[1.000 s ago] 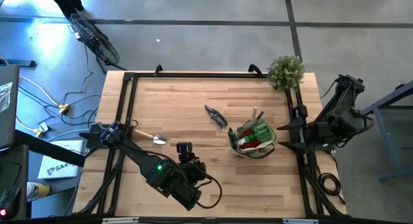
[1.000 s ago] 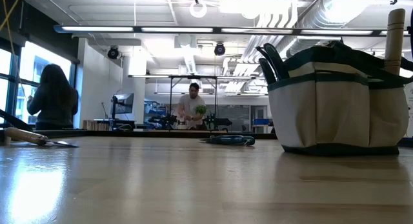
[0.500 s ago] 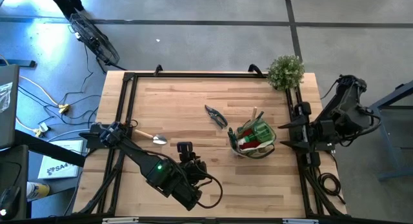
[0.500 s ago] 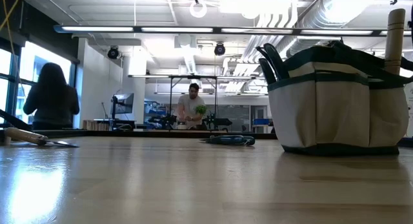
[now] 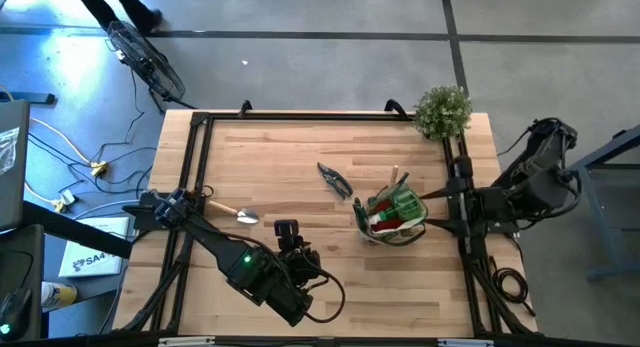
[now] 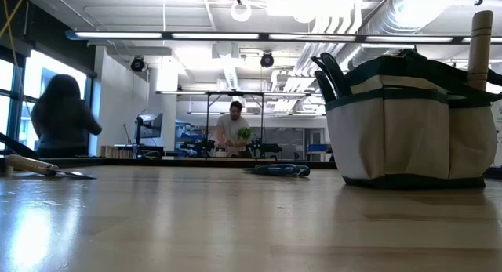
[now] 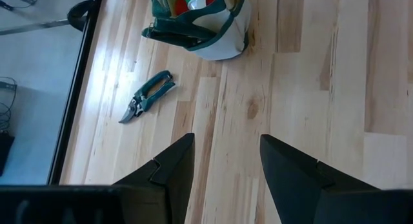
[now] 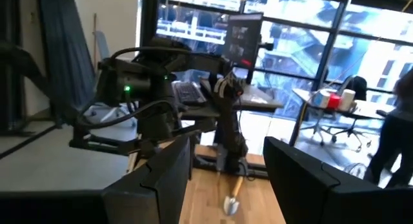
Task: Pick & Place Garden tools in Gardening bag
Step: Adjust the gardening bag
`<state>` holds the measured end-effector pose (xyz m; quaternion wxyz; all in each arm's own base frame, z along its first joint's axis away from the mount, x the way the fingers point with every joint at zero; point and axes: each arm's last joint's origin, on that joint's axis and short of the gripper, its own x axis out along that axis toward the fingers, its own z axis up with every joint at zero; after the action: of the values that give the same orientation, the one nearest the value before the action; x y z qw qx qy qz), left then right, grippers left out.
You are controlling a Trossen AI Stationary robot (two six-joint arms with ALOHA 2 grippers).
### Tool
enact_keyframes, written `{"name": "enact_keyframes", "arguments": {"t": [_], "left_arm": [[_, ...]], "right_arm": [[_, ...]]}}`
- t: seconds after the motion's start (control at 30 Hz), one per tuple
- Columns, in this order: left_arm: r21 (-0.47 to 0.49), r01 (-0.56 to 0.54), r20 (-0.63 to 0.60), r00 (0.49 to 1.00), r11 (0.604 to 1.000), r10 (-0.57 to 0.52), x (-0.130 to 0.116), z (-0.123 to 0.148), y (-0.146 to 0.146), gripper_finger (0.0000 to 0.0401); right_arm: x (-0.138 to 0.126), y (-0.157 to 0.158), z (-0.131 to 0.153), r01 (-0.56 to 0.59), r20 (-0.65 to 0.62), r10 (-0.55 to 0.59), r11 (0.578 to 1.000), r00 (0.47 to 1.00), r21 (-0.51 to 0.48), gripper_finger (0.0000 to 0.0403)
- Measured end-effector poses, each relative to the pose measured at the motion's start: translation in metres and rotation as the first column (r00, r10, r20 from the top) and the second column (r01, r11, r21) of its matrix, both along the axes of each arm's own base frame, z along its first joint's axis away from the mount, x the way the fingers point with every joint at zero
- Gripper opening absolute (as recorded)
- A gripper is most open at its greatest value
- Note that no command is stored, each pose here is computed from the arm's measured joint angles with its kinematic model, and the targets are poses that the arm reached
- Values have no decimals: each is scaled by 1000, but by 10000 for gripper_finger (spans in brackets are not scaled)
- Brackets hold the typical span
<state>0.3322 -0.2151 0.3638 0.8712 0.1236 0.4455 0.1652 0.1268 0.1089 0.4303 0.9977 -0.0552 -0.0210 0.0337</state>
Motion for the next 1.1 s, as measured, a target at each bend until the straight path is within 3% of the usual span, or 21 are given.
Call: {"name": "enact_keyframes", "arguments": {"t": [0.2,0.47,0.7,0.8,0.93,1.1], "left_arm": [[-1,-1,1,1000,1000,1,0,0,0,168],[-7,1,-4,1000,1000,-1,0,0,0,168],[-12,1,-5,1000,1000,-1,0,0,0,168],[-13,1,-4,1000,1000,-1,0,0,0,168],[-8,-2,-8,1000,1000,2,2,-4,-2,168],[-5,1,-45,999,1000,-1,7,-14,-5,168]], "right_arm": [[10,-10,5,71,-22,-70,997,997,29,190],[21,-22,2,22,-47,-21,999,999,38,190],[29,-38,-7,151,-130,-144,988,981,43,190],[27,-49,-9,320,-138,-315,947,939,15,190],[19,-68,-16,512,-191,-509,858,840,-36,190],[9,-89,-29,578,-328,-521,810,788,101,190]]}}
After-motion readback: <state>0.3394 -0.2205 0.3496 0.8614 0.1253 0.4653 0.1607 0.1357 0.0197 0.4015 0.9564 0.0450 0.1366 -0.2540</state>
